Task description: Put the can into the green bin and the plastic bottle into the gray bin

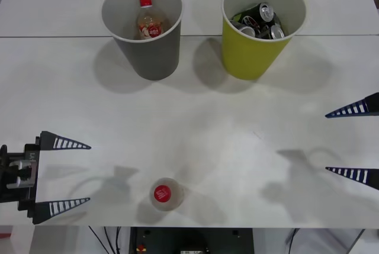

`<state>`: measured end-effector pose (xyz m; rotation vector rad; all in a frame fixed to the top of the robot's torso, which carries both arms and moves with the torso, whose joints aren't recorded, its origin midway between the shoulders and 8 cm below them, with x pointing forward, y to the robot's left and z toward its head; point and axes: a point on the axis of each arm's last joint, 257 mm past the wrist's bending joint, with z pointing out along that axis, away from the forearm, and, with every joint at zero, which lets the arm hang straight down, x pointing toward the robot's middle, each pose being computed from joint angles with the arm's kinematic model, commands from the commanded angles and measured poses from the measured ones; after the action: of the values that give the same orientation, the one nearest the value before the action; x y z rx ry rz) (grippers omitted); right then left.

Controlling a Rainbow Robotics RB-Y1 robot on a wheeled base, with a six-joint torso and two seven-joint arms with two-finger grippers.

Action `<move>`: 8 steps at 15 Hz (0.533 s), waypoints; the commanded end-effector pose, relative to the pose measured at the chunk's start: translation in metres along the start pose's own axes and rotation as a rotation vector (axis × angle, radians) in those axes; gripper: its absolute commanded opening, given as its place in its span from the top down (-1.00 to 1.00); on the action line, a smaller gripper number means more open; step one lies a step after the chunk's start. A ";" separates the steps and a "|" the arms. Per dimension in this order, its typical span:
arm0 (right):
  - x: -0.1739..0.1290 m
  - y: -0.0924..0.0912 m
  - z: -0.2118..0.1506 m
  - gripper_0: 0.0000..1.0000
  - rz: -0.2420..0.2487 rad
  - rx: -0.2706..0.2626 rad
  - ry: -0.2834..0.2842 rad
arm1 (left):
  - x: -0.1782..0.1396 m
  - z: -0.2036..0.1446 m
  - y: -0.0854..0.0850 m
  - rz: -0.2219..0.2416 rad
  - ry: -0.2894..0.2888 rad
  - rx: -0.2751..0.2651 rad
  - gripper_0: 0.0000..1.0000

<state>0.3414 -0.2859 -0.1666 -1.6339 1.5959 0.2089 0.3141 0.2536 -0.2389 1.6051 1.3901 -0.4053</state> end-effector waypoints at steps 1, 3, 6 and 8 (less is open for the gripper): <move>0.000 0.000 0.000 -1.00 0.000 0.000 0.000 | 0.002 0.012 -0.010 0.007 -0.050 0.020 -1.00; 0.000 0.000 0.000 -1.00 0.000 0.000 0.000 | -0.005 0.021 -0.018 -0.016 -0.091 0.036 -1.00; 0.000 0.000 0.000 -1.00 0.000 0.000 0.000 | -0.009 0.029 -0.025 -0.019 -0.134 0.038 -1.00; 0.000 0.000 0.000 -1.00 0.000 0.000 0.000 | -0.008 0.033 -0.030 -0.008 -0.173 0.038 -1.00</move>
<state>0.3413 -0.2858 -0.1666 -1.6340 1.5958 0.2089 0.2964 0.2212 -0.2606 1.5623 1.2804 -0.5537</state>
